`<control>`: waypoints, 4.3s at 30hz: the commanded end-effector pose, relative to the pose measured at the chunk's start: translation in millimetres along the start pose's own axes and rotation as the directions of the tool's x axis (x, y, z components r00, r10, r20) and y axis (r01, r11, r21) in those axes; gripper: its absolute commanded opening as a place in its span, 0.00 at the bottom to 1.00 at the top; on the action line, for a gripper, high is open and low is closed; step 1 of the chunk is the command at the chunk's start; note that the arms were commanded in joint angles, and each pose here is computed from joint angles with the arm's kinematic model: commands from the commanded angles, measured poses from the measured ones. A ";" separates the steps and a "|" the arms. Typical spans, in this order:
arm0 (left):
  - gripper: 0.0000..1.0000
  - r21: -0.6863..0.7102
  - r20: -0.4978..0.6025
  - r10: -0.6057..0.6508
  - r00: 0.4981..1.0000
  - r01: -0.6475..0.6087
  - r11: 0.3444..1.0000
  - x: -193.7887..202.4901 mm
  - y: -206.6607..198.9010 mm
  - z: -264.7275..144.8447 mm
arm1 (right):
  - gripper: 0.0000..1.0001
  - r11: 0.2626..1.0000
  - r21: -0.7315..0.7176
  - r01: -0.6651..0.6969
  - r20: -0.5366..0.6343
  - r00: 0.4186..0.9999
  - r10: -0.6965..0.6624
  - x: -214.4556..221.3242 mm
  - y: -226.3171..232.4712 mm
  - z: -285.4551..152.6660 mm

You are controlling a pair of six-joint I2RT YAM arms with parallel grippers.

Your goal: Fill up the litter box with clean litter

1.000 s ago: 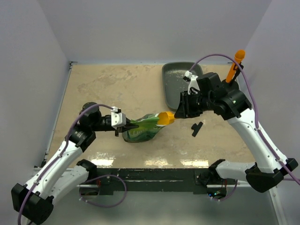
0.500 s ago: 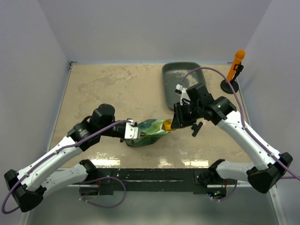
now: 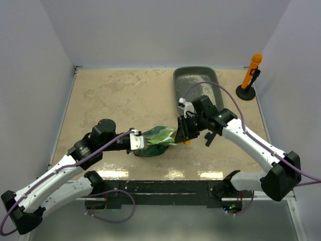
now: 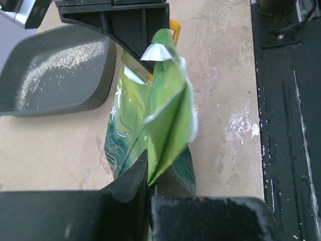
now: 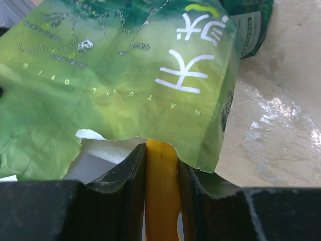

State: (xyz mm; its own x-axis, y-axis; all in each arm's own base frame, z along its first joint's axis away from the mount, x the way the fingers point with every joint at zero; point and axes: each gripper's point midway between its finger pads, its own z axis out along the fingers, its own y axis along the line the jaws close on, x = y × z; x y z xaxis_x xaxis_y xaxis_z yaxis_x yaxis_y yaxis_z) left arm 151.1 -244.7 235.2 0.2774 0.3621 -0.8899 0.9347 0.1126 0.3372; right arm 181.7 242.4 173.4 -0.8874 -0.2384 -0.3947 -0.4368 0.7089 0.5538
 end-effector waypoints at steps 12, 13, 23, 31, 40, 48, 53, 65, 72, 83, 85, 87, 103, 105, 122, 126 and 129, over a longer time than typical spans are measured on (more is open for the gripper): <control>0.00 -0.470 -0.038 -0.003 0.999 -0.016 0.882 13.6 65.1 -44.4 | 0.00 0.910 -0.406 -0.085 -0.054 0.996 0.069 57.8 23.8 34.2; 0.00 -0.479 -0.025 0.017 1.000 -0.026 0.878 9.5 67.6 -46.6 | 0.00 0.903 -0.424 -0.066 -0.031 0.998 0.059 54.7 26.5 34.1; 0.00 -0.196 0.014 0.107 0.994 -0.102 0.975 -9.4 110.3 -11.9 | 0.00 0.873 -0.482 -0.078 0.065 0.990 0.124 45.5 36.3 26.6; 0.00 -0.131 0.067 0.114 0.991 -0.104 0.986 -1.4 89.7 -5.0 | 0.00 0.845 -0.525 -0.102 0.132 0.971 0.199 43.5 38.9 21.0; 0.00 -0.123 0.114 0.103 0.988 -0.089 0.988 9.7 43.6 -22.0 | 0.00 0.857 -0.497 -0.136 0.154 0.958 0.242 25.0 51.8 0.2; 0.00 -0.126 0.159 0.135 0.978 -0.116 0.985 10.3 34.0 -22.2 | 0.00 0.853 -0.508 -0.121 0.173 0.956 0.238 6.0 79.0 -36.5; 0.00 -0.143 0.170 0.165 0.972 -0.141 0.980 11.5 30.4 -22.7 | 0.00 0.832 -0.539 -0.134 0.174 0.948 0.265 12.6 87.7 -53.7; 0.00 -0.157 0.172 0.171 0.970 -0.145 0.977 8.4 28.5 -23.8 | 0.00 0.797 -0.580 -0.169 0.168 0.932 0.320 43.0 85.7 -68.1; 0.00 -0.155 0.158 0.167 0.973 -0.143 0.978 5.5 32.0 -24.8 | 0.00 0.787 -0.586 -0.194 0.177 0.917 0.358 59.4 78.7 -71.7; 0.00 -0.187 0.182 0.147 0.972 -0.113 0.976 2.0 37.8 -24.6 | 0.00 0.775 -0.600 -0.199 0.228 0.886 0.404 82.3 66.4 -78.2; 0.00 -0.188 0.185 0.137 0.973 -0.102 0.977 -1.5 39.9 -25.0 | 0.00 0.768 -0.604 -0.213 0.224 0.879 0.421 85.6 62.6 -74.8; 0.00 -0.177 0.187 0.133 0.973 -0.100 0.979 -4.7 41.2 -24.2 | 0.00 0.764 -0.612 -0.206 0.235 0.875 0.423 89.5 61.2 -76.1; 0.00 -0.180 0.220 0.135 0.966 -0.095 0.979 -19.4 51.4 -21.7 | 0.00 0.777 -0.594 -0.210 0.283 0.850 0.445 112.0 46.1 -80.3; 0.00 -0.180 0.225 0.131 0.965 -0.090 0.980 -21.2 52.1 -21.7 | 0.00 0.785 -0.583 -0.210 0.292 0.847 0.444 111.8 45.0 -81.8; 0.00 -0.235 0.231 0.134 0.964 -0.078 0.969 -27.6 62.7 -26.0 | 0.00 0.755 -0.630 -0.184 0.379 0.776 0.505 91.8 64.1 -128.9; 0.00 -0.259 0.228 0.137 0.964 -0.076 0.963 -27.0 67.7 -26.2 | 0.00 0.750 -0.639 -0.170 0.423 0.736 0.528 83.4 67.8 -146.2; 0.00 -0.258 0.224 0.125 0.967 -0.064 0.964 -24.8 68.6 -24.9 | 0.00 0.752 -0.632 -0.185 0.464 0.687 0.559 70.8 66.9 -158.7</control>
State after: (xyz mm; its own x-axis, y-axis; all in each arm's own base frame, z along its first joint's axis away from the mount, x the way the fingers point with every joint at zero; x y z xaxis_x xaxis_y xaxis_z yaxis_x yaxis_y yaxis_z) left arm 200.1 -217.1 243.3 0.3245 0.2362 -0.9159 0.8720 0.3004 0.3864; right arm 57.2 179.6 258.4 -0.8560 0.4311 -0.2853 -0.2171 0.2011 0.9552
